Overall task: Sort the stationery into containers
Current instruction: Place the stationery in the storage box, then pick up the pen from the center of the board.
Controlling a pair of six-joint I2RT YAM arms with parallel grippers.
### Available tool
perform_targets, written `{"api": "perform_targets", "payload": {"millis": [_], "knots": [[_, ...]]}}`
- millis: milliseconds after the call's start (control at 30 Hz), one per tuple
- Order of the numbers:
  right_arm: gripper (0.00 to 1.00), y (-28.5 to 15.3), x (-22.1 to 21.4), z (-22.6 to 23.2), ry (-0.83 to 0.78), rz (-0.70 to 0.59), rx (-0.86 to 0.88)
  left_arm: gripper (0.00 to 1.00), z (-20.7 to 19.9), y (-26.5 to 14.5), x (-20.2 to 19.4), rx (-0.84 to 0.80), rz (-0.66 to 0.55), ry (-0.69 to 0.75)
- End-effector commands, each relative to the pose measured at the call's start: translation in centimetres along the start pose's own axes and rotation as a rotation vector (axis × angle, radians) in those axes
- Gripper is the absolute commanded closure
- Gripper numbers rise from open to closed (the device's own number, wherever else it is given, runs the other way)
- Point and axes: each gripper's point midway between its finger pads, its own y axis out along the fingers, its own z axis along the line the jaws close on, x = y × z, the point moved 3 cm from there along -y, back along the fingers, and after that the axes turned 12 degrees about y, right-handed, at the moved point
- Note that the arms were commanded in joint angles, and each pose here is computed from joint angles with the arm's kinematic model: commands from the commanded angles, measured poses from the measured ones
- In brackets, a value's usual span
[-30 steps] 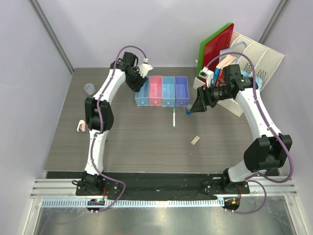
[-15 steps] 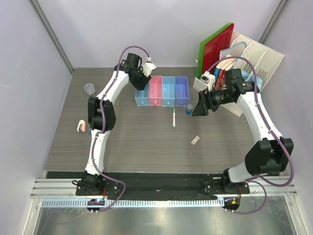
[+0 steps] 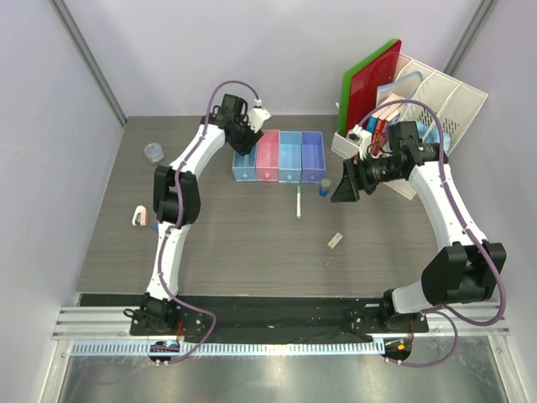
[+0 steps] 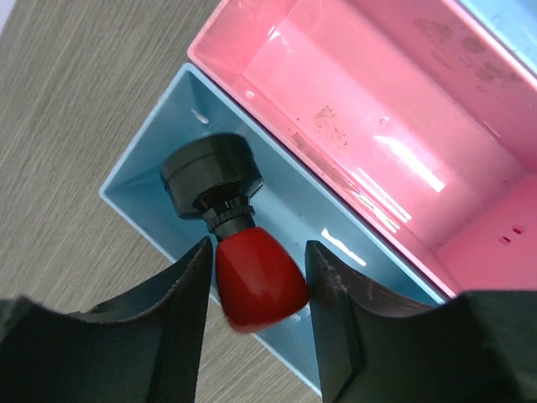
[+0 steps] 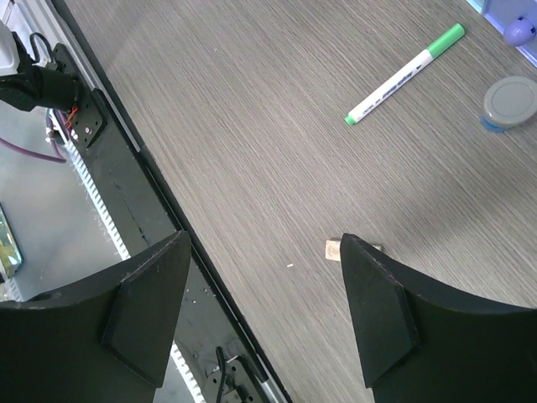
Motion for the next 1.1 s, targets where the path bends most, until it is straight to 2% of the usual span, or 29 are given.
{"api": "perform_targets", "payload": {"millis": [0,67,100,167,300,433,700,767,833,867,933,1067], "knots": [[0.22,-0.8,0.5,1.0,-0.056,-0.043,0.014,0.45,1.0,0.1,0.6,0.071,-0.021,0.006],[0.22,-0.7,0.3,0.9,-0.056,-0.039,0.016,0.4,1.3,-0.1,0.9,0.083,-0.027,0.002],[0.22,-0.6,0.2,0.8,-0.049,-0.035,0.016,0.32,1.3,-0.2,0.9,0.089,-0.027,-0.002],[0.22,-0.4,0.0,0.5,-0.044,-0.028,0.018,0.26,1.5,-0.4,1.1,0.097,-0.032,0.0],[0.22,0.1,0.4,-0.5,-0.039,-0.045,-0.012,0.24,1.8,-0.9,1.4,0.116,-0.04,-0.008],[0.22,1.0,1.3,-3.3,0.001,-0.082,-0.123,0.24,1.9,-2.8,2.7,0.136,-0.088,-0.03],[0.22,3.8,3.0,-9.3,0.085,-0.073,-0.272,0.18,0.5,-10.2,5.5,0.13,-0.206,-0.072],[0.22,4.7,3.3,-10.7,0.096,-0.072,-0.305,0.18,-0.6,-10.7,4.7,0.107,-0.196,-0.077],[0.22,5.2,3.7,-11.4,0.105,-0.078,-0.342,0.14,-1.2,-12.7,5.1,0.108,-0.223,-0.067],[0.22,5.8,3.8,-11.9,0.108,-0.073,-0.348,0.08,-2.2,-12.6,4.3,0.084,-0.213,-0.071],[0.22,6.5,4.4,-12.3,0.111,-0.073,-0.386,0.02,-2.9,-14.4,4.4,0.085,-0.235,-0.063],[0.22,8.1,5.3,-12.7,0.085,-0.063,-0.444,0.0,-5.0,-15.2,2.7,0.052,-0.218,-0.072]]}}
